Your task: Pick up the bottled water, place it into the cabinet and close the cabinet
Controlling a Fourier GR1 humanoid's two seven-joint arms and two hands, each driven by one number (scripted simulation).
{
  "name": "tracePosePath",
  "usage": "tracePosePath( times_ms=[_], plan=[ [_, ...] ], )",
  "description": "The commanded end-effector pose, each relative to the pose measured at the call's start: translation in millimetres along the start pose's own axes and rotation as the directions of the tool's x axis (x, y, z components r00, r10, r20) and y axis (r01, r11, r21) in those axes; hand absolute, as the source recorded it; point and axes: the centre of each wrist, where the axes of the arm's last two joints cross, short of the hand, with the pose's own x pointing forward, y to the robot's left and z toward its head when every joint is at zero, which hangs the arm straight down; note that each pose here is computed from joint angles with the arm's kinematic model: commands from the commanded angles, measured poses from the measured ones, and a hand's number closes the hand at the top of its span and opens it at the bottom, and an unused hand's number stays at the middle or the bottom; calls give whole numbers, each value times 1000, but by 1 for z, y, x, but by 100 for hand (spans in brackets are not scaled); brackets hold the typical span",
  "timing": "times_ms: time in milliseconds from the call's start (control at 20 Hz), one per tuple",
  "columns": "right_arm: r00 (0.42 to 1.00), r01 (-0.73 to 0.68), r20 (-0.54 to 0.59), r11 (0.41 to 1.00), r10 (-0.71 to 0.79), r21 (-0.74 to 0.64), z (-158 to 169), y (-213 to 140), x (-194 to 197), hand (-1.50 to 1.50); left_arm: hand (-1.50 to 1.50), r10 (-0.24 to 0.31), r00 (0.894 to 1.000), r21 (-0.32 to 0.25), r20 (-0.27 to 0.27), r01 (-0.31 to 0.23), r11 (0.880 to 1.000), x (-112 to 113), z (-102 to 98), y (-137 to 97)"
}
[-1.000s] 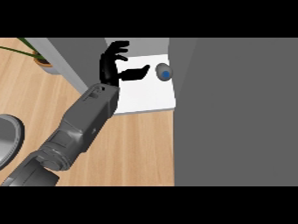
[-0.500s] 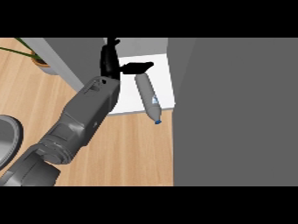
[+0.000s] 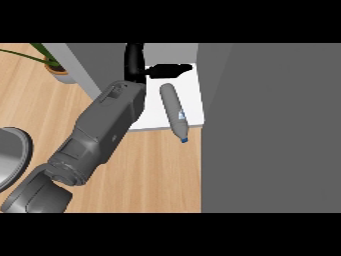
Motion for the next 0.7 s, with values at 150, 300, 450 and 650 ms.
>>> tracePosePath(
  times_ms=[150, 300, 450, 650],
  plan=[
    [999, 23, 30, 1000, -22, -7, -3, 9, 30, -150, -150, 88, 996, -39, 26, -87, 995, -15, 12, 3],
    [999, 24, 27, 1000, -23, -13, -3, 13, 31, -150, -150, 122, 992, -51, 6, -122, 991, -8, 16, -9],
    [999, 25, 21, 999, -25, -29, 2, 5, 26, -150, -150, 130, 991, -52, 15, -129, 990, -27, 34, -1],
    [1000, 21, 20, 999, -20, -35, -2, 13, 25, -150, -150, 201, 979, -102, -20, -202, 974, -25, 45, -6]
  ],
)
